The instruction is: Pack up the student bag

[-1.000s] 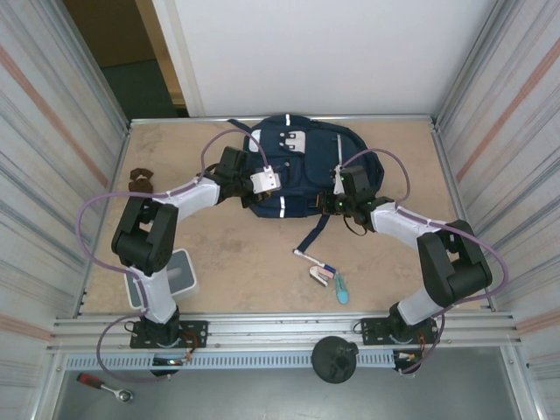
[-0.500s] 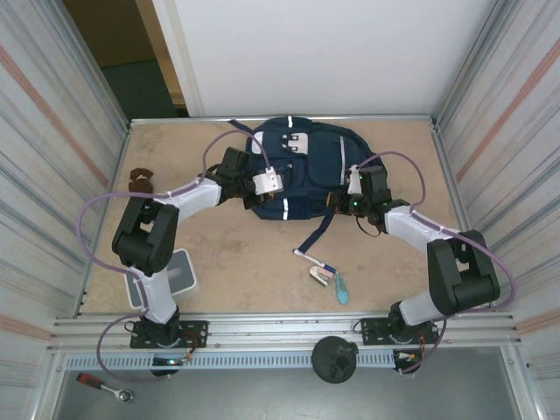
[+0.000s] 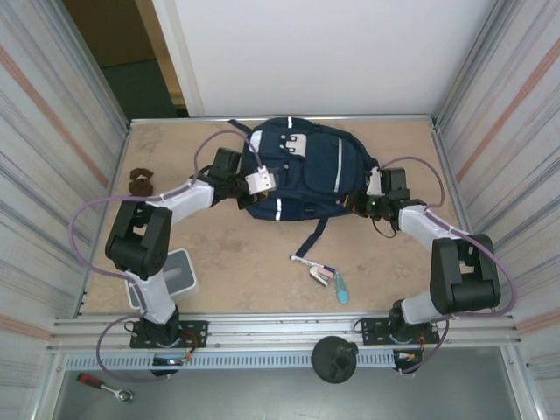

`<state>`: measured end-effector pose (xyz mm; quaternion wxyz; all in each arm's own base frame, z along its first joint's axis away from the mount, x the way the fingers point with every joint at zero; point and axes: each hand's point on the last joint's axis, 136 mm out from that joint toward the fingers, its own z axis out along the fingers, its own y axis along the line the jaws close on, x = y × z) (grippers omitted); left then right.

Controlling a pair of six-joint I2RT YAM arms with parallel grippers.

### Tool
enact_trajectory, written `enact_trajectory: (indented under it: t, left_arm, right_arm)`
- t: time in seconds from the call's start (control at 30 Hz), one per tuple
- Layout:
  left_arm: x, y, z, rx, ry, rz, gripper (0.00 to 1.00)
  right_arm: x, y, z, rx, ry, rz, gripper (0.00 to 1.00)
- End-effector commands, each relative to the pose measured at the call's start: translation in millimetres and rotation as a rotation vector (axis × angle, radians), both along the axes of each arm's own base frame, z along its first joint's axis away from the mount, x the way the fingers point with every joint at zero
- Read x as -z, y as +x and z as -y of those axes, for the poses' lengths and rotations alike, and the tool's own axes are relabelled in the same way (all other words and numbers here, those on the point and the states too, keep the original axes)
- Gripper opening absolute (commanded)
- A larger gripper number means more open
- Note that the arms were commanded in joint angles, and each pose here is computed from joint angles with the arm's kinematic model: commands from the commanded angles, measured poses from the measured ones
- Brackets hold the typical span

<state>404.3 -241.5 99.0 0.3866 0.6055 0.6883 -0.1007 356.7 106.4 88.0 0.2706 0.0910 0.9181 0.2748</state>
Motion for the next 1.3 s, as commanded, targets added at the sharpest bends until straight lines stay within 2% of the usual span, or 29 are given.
enact_trajectory:
  t: [0.0, 0.2, 0.37, 0.47, 0.57, 0.83, 1.0, 1.13, 1.27]
  left_arm:
    - [-28.0, 17.0, -49.9, -0.166, -0.006, 0.038, 0.02]
    - [-31.0, 19.8, -61.2, -0.201, -0.013, 0.052, 0.03]
    - [-34.1, 15.7, -53.5, -0.171, -0.050, 0.035, 0.04]
    - [-35.4, 13.7, -49.4, -0.155, -0.061, 0.032, 0.04]
    - [-34.9, 13.1, -45.6, -0.145, -0.062, 0.031, 0.04]
    - [-32.2, 11.2, -40.7, -0.133, -0.050, 0.024, 0.04]
    - [-33.4, 10.8, -39.2, -0.129, -0.052, 0.026, 0.04]
    - [-33.6, 10.8, -39.0, -0.130, -0.049, 0.026, 0.04]
    - [-33.5, 10.7, -38.4, -0.128, -0.049, 0.029, 0.04]
  right_arm:
    - [18.5, -12.9, 46.9, 0.131, -0.167, -0.090, 0.00]
    - [9.3, -12.1, 35.5, 0.081, -0.160, -0.034, 0.00]
    - [-16.8, -15.2, -8.5, -0.075, -0.106, 0.116, 0.02]
    - [-34.9, -22.0, -37.9, -0.155, -0.126, 0.219, 0.21]
    - [-41.0, -23.3, -57.2, -0.146, -0.159, 0.262, 0.34]
    - [-33.3, -13.5, -86.8, -0.031, -0.411, 0.265, 0.52]
    - [-19.8, -2.4, -103.6, -0.004, -0.513, 0.241, 0.52]
    - [-6.0, 3.9, -98.2, 0.067, -0.629, 0.199, 0.48]
    - [3.0, 5.2, -94.8, 0.105, -0.671, 0.185, 0.46]
